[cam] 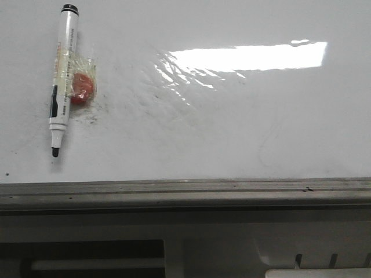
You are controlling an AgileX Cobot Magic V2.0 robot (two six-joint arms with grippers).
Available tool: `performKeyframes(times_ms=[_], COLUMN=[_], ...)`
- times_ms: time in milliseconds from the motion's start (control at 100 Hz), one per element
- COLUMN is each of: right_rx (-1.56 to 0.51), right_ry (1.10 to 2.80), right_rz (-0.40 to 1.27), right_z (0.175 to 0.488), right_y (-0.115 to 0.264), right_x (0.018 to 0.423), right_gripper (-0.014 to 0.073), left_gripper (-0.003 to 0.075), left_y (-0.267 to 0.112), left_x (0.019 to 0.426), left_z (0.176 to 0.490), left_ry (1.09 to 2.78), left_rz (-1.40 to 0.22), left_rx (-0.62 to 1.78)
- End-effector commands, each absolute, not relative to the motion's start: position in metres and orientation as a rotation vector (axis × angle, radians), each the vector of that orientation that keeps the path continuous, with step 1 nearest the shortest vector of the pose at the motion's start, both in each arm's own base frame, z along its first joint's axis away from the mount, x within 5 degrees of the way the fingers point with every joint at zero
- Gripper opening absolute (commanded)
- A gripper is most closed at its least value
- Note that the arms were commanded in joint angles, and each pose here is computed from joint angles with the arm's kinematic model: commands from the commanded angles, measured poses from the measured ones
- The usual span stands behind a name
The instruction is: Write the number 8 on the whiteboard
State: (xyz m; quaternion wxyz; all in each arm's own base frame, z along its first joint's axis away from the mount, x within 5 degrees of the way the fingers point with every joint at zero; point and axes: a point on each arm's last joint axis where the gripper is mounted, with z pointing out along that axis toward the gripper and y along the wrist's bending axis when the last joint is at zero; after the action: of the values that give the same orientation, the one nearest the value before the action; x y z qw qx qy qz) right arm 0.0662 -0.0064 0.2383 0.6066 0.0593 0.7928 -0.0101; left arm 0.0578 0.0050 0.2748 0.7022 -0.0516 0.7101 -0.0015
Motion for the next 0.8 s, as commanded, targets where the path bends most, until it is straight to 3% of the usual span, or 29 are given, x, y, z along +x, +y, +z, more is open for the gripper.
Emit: performKeyframes(times_ms=[0, 80, 230, 350, 790], right_rx=[0.145, 0.145, 0.149, 0.163, 0.12], right_ry=[1.807, 1.821, 1.829, 1.834, 1.834], right_rz=[-0.021, -0.02, -0.015, 0.003, 0.036], right_z=[0.254, 0.254, 0.253, 0.252, 0.253], right_y=[-0.007, -0.008, -0.008, -0.007, -0.003], right_x=[0.075, 0.081, 0.084, 0.084, 0.085], right_gripper=[-0.0063, -0.0063, -0.0063, -0.0063, -0.0063], left_gripper=[-0.0018, 0.0024, 0.0238, 0.036, 0.0376], left_y=[0.005, 0.005, 0.004, 0.002, -0.05], left_x=[0.064, 0.07, 0.081, 0.088, 0.108], left_z=[0.29, 0.289, 0.287, 0.287, 0.276], left_ry=[1.569, 1.584, 1.552, 1.501, 1.618], left_rz=[-0.014, -0.015, -0.044, -0.117, -0.501], left_rx=[-0.12, -0.119, -0.122, -0.144, 0.176])
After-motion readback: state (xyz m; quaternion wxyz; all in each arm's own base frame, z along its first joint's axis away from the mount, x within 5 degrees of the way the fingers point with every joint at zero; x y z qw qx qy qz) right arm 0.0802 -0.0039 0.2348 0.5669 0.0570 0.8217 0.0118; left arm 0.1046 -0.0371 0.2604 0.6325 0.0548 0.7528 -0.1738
